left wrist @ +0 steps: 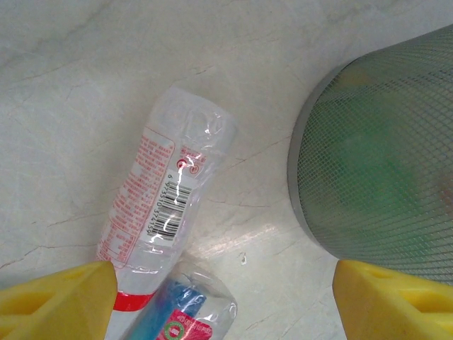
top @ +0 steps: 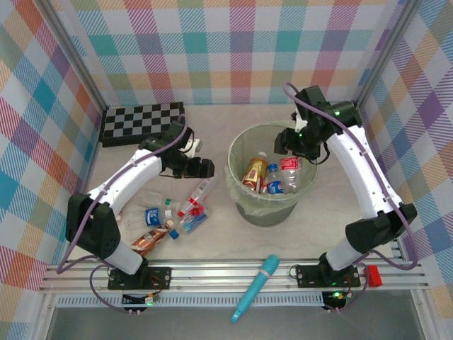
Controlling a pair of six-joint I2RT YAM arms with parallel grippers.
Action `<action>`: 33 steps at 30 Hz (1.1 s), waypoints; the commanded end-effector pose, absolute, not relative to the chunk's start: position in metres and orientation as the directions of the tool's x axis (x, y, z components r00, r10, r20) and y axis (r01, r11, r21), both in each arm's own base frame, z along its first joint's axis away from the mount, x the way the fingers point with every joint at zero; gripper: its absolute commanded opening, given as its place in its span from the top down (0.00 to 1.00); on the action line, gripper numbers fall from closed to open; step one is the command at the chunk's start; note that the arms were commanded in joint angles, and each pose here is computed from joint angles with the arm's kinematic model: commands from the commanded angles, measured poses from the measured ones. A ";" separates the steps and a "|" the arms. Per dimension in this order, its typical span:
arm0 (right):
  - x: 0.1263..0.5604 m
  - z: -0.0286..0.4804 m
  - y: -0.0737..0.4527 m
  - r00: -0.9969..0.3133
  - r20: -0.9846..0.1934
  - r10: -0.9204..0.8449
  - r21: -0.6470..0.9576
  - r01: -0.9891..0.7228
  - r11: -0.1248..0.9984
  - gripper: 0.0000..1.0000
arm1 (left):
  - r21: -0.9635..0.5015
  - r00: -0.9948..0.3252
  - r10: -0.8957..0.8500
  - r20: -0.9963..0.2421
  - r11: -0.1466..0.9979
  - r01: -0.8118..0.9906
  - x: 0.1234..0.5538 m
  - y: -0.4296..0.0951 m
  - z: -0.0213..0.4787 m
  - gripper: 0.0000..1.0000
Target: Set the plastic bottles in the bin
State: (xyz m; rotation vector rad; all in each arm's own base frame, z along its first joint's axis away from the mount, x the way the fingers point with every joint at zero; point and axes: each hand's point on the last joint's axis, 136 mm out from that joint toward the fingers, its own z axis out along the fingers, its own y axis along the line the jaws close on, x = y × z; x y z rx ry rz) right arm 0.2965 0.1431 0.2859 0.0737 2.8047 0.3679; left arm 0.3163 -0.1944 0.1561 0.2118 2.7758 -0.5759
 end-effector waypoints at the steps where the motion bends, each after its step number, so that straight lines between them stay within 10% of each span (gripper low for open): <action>1: 0.290 0.292 0.140 -0.956 -0.286 0.062 0.219 -0.002 0.976 0.35 | -0.343 -0.938 0.106 -0.331 0.912 0.224 0.320 -0.191 0.151 0.20; 25: 0.293 0.241 0.158 -0.983 -0.181 -0.027 0.142 -0.053 0.988 0.55 | -0.255 -0.952 0.171 -0.254 0.938 0.237 0.304 -0.183 0.112 0.26; 33: 0.294 0.317 0.183 -0.927 -0.374 -0.006 0.351 -0.148 0.925 0.50 | -0.193 -0.955 0.203 -0.216 0.950 0.245 0.302 -0.176 0.090 0.20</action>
